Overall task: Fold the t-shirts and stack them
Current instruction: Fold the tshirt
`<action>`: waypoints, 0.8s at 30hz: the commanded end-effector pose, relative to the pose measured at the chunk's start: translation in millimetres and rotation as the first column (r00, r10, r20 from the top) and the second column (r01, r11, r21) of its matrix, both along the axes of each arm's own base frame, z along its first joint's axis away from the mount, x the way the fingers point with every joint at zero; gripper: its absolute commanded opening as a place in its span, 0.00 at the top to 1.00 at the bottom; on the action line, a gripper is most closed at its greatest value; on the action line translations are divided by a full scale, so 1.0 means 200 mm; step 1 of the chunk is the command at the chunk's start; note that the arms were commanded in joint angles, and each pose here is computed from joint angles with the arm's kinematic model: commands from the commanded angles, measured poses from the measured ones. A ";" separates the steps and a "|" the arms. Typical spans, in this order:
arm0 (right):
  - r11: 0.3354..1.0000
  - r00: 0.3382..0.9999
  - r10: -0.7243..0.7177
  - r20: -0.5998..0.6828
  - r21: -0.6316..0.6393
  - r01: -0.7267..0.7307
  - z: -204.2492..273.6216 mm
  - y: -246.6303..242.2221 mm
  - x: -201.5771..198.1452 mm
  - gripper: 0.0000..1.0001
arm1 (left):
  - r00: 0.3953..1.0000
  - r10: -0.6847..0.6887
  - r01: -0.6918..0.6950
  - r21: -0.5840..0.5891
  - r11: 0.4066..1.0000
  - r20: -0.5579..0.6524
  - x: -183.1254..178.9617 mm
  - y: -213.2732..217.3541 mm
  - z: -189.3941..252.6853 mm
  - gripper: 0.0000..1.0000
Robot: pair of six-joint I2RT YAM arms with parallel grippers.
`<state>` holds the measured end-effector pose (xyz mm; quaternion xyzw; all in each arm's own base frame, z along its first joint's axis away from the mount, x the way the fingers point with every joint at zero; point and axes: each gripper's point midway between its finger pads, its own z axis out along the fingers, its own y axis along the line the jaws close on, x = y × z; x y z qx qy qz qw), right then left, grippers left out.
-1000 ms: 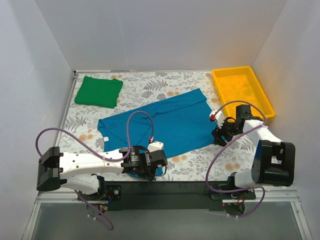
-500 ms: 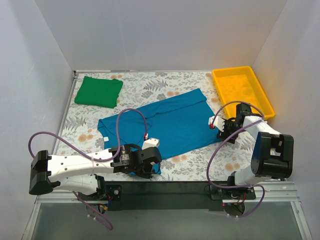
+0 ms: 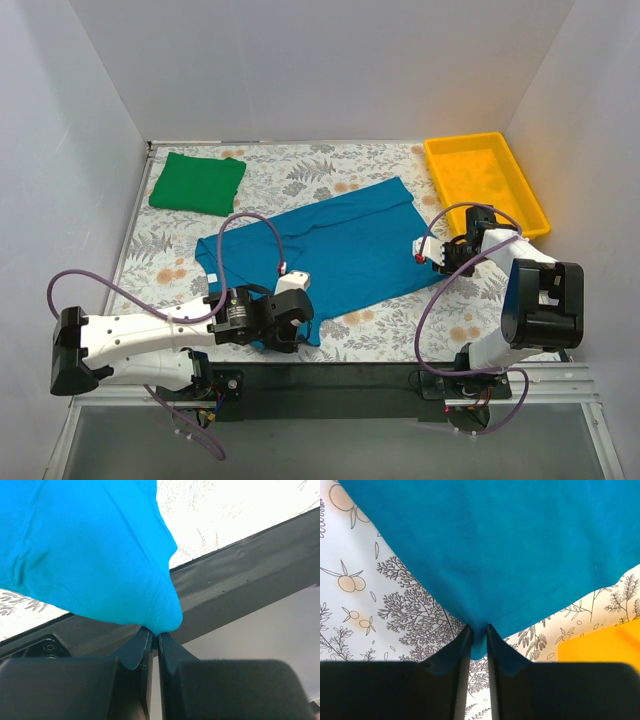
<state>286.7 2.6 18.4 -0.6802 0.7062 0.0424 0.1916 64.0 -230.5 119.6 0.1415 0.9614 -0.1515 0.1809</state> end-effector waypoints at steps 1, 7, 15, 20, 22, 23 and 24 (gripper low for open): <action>0.998 0.999 0.049 0.012 0.036 -0.049 0.06 0.06 0.01 0.79 | 0.998 0.048 -0.047 -0.029 0.999 0.051 0.07 0.05 0.06 1.00; 0.996 0.997 0.046 0.066 0.069 -0.050 0.20 0.11 0.11 0.99 | 0.993 0.071 -0.068 -0.040 0.997 0.092 0.19 0.09 0.09 1.00; 0.990 0.997 -0.014 0.073 0.139 0.003 0.35 0.18 0.25 0.99 | 0.983 0.101 -0.099 -0.023 0.995 0.151 0.34 0.14 0.16 1.00; 0.989 0.997 -0.044 0.071 0.142 0.034 0.38 0.18 0.33 0.99 | 0.973 0.127 -0.125 -0.024 0.992 0.194 0.43 0.17 0.19 1.00; 0.989 0.996 -0.053 0.067 0.143 0.043 0.38 0.18 0.35 0.99 | 0.967 0.143 -0.139 -0.035 0.990 0.210 0.46 0.18 0.22 1.00; 0.988 0.995 -0.062 0.073 0.143 0.051 0.39 0.18 0.36 0.99 | 0.963 0.153 -0.148 -0.038 0.988 0.222 0.49 0.18 0.23 1.00; 0.988 0.995 -0.068 0.071 0.142 0.057 0.39 0.18 0.37 0.99 | 0.960 0.159 -0.154 -0.038 0.987 0.229 0.50 0.19 0.24 1.00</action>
